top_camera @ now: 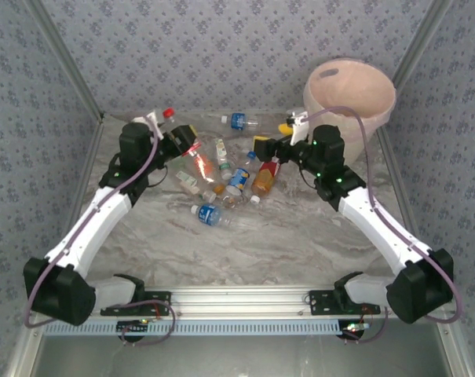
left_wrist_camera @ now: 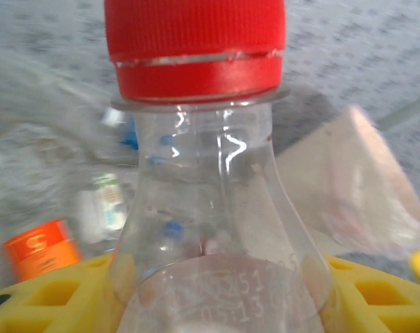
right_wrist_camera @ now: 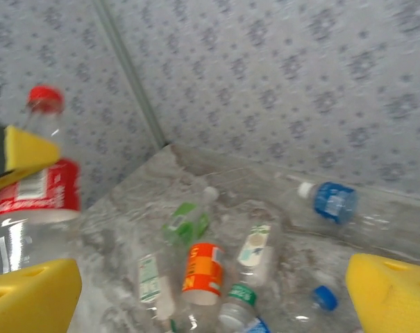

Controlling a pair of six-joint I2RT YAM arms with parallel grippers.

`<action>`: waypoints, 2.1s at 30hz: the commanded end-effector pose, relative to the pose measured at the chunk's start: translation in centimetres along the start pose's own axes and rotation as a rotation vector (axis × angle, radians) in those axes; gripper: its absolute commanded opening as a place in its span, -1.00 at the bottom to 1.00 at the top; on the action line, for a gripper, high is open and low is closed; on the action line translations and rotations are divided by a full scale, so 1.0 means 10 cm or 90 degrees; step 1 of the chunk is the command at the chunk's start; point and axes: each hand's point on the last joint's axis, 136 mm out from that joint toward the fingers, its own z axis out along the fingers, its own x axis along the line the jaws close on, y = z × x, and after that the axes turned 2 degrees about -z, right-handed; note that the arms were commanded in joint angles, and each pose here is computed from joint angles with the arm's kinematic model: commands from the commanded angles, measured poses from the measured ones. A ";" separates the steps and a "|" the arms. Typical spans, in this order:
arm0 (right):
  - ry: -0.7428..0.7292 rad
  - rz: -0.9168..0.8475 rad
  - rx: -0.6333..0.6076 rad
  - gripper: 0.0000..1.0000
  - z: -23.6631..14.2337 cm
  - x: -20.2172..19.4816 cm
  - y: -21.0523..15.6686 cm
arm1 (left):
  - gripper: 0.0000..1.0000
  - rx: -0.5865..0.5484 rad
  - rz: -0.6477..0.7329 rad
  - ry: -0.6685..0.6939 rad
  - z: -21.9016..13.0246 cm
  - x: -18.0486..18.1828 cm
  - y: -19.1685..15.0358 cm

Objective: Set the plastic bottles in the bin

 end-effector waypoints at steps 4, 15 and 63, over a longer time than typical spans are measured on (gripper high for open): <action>0.178 0.041 0.014 1.00 0.18 0.57 -0.02 | 0.05 0.019 0.109 -0.221 0.14 -0.94 0.02; 0.271 0.085 0.082 1.00 0.34 0.86 -0.21 | 0.05 0.029 0.131 -0.305 0.27 -1.28 -0.13; -0.143 -0.015 0.009 -0.05 -0.15 -0.79 0.69 | 0.96 -0.229 -0.058 0.284 -0.84 0.92 -0.15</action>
